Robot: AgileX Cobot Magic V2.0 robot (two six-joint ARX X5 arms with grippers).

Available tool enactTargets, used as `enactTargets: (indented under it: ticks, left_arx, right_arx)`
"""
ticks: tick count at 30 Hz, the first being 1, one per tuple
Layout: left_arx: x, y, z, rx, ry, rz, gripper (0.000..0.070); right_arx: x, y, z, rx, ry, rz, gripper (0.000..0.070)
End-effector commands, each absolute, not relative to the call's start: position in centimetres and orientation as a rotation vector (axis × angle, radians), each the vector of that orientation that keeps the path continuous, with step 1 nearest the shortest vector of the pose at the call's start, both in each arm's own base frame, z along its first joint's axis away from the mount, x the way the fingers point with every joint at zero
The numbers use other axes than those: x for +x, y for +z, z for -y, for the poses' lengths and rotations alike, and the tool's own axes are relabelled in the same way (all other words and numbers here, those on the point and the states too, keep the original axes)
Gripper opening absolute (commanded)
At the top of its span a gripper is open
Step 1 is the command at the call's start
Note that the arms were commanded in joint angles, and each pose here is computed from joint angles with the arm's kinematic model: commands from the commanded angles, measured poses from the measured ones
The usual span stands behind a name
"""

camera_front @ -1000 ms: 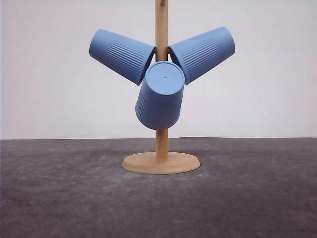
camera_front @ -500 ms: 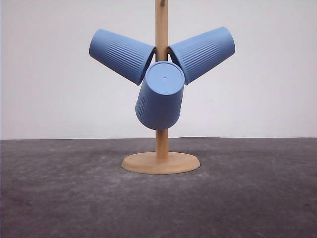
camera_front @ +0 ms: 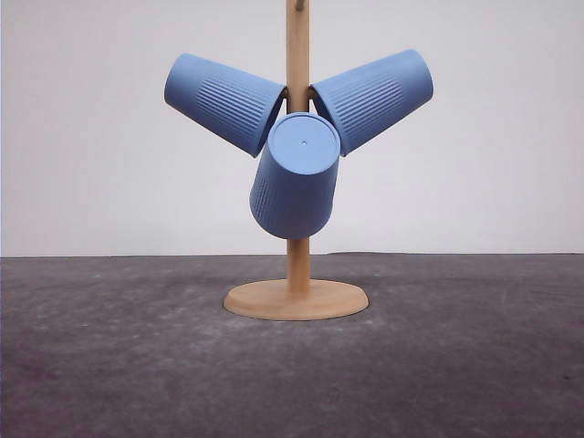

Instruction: Place three cups

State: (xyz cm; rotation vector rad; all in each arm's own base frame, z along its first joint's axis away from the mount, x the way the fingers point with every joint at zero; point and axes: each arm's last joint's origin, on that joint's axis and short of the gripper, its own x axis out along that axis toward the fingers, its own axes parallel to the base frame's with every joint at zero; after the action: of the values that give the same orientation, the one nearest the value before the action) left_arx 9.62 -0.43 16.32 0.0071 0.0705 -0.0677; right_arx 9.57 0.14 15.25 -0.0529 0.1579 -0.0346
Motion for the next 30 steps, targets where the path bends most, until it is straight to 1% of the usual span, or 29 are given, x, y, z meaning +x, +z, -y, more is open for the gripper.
enactTargets:
  ticks: [1,30]
  left_arx:
    - [9.7,15.96,0.42,0.003,-0.068,-0.076,0.0016]
    - [9.7,15.96,0.42,0.003,-0.068,-0.076,0.0016]
  right_arx:
    - [9.6,15.23,-0.12,-0.039,-0.042,-0.149,0.0005]
    - [9.6,15.23,-0.12,-0.038,-0.041,-0.149,0.0006]
